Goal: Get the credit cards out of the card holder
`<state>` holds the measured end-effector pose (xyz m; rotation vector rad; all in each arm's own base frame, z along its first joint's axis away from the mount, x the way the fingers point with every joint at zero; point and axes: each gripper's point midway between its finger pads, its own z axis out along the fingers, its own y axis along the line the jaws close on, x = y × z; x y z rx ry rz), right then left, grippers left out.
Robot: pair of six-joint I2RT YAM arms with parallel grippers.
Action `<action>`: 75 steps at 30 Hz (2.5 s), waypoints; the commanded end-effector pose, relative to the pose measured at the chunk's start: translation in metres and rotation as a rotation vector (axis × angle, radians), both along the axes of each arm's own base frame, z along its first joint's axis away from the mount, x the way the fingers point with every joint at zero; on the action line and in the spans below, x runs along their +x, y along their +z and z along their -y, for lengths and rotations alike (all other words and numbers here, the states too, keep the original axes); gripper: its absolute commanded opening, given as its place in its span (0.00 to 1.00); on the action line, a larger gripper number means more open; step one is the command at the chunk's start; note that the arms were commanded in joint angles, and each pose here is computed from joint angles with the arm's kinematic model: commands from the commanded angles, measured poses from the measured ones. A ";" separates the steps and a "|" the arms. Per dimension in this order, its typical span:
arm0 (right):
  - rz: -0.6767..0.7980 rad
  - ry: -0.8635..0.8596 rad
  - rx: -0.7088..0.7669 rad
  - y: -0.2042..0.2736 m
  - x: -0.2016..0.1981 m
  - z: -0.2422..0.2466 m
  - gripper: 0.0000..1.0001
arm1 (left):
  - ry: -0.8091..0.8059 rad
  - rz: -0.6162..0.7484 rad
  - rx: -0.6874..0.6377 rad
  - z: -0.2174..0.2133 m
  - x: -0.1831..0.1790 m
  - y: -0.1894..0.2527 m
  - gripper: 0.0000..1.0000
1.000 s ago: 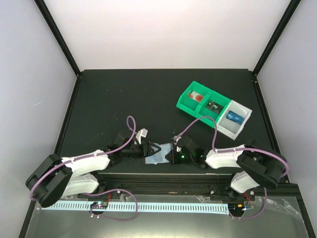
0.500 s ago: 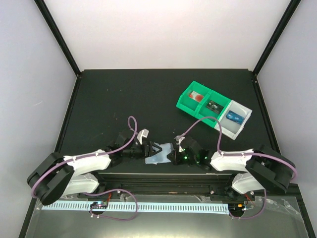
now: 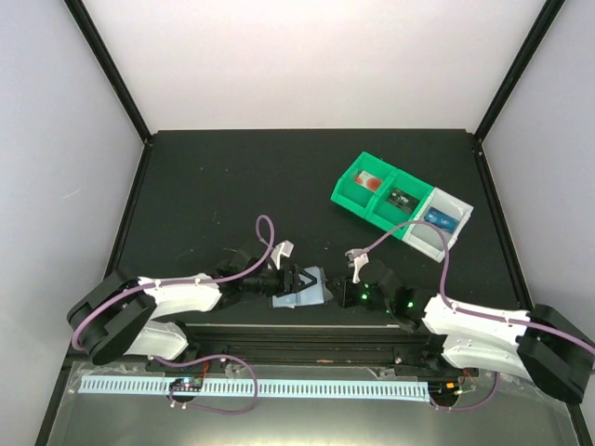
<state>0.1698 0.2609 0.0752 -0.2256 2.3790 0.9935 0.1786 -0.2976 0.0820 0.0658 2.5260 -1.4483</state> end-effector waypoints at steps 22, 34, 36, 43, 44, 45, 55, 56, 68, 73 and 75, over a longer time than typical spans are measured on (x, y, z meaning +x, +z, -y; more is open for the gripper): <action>-0.048 0.099 0.073 0.027 -0.005 -0.033 0.20 | 0.118 0.096 0.190 -0.066 0.009 -0.002 0.78; -0.199 0.177 0.035 -0.001 -0.012 -0.080 0.27 | 0.134 0.048 0.032 -0.075 -0.001 -0.007 0.81; -0.217 0.198 0.014 -0.010 -0.015 -0.087 0.27 | 0.139 0.039 -0.012 -0.074 -0.002 -0.003 0.81; -0.259 0.190 -0.083 -0.044 -0.015 -0.089 0.28 | 0.144 0.046 -0.011 -0.078 -0.005 -0.004 0.82; -0.264 0.185 -0.099 -0.049 -0.016 -0.086 0.27 | 0.143 0.048 -0.014 -0.078 -0.005 -0.003 0.82; -0.269 0.183 -0.107 -0.054 -0.016 -0.085 0.27 | 0.142 0.050 -0.020 -0.077 -0.005 -0.001 0.82; -0.276 0.135 -0.212 -0.085 -0.015 -0.064 0.15 | 0.146 0.065 -0.034 -0.076 -0.003 0.003 0.82; -0.274 0.132 -0.212 -0.085 -0.015 -0.064 0.13 | 0.144 0.067 -0.033 -0.076 -0.002 0.004 0.82; -0.267 0.130 -0.212 -0.088 -0.017 -0.058 0.03 | 0.137 0.083 0.009 -0.073 0.007 0.000 0.83; -0.263 0.132 -0.209 -0.088 -0.017 -0.059 0.03 | 0.133 0.085 0.006 -0.072 0.008 0.001 0.83; -0.264 0.133 -0.208 -0.088 -0.016 -0.059 0.03 | 0.132 0.086 0.002 -0.071 0.009 0.002 0.83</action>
